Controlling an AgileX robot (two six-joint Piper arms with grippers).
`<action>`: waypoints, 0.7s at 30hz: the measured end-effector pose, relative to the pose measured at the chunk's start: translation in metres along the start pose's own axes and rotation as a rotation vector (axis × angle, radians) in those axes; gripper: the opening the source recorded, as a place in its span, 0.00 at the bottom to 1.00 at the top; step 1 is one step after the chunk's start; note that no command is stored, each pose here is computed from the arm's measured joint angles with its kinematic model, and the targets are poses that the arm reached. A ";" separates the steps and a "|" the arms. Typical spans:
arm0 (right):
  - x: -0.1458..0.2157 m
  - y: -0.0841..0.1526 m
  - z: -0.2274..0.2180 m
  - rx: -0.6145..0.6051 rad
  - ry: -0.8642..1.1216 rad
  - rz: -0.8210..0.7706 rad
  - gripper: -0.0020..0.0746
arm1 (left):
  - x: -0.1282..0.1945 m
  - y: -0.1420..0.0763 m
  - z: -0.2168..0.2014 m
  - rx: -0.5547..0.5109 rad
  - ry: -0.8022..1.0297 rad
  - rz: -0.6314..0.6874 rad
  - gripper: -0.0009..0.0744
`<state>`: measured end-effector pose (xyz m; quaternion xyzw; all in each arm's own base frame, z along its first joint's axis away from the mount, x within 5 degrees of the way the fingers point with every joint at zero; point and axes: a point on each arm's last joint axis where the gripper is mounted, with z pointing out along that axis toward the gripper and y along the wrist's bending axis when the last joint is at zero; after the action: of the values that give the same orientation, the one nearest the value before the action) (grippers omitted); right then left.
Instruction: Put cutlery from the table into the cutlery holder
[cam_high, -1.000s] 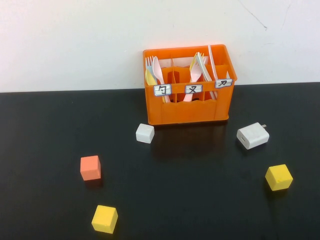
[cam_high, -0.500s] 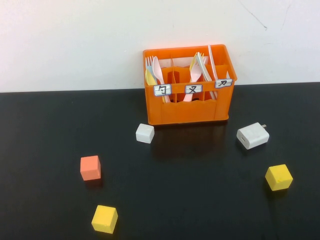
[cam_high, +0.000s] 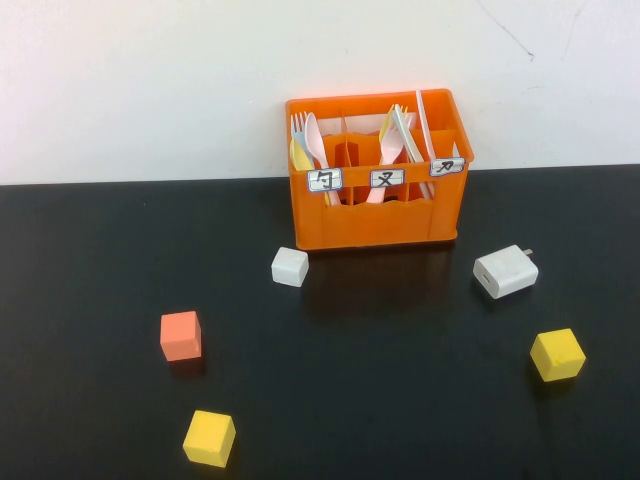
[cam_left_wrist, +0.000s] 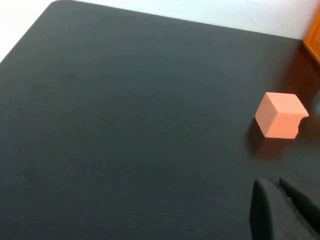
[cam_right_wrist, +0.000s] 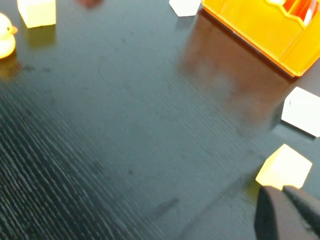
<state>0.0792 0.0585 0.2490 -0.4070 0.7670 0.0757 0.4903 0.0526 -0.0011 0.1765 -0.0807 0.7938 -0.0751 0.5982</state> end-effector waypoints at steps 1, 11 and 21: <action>0.000 0.000 0.000 0.000 0.000 0.000 0.02 | 0.000 0.000 0.000 0.000 0.000 0.000 0.01; 0.004 -0.012 -0.025 0.197 -0.085 -0.015 0.02 | 0.000 0.000 0.000 0.000 0.000 0.000 0.01; 0.034 -0.014 -0.042 0.507 -0.089 0.081 0.02 | 0.000 0.000 0.000 0.000 0.002 0.000 0.01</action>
<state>0.0537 0.0091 0.2462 -0.2362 0.7548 -0.0815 0.6065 0.0526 -0.0011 0.1763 -0.0807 0.7943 -0.0750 0.5974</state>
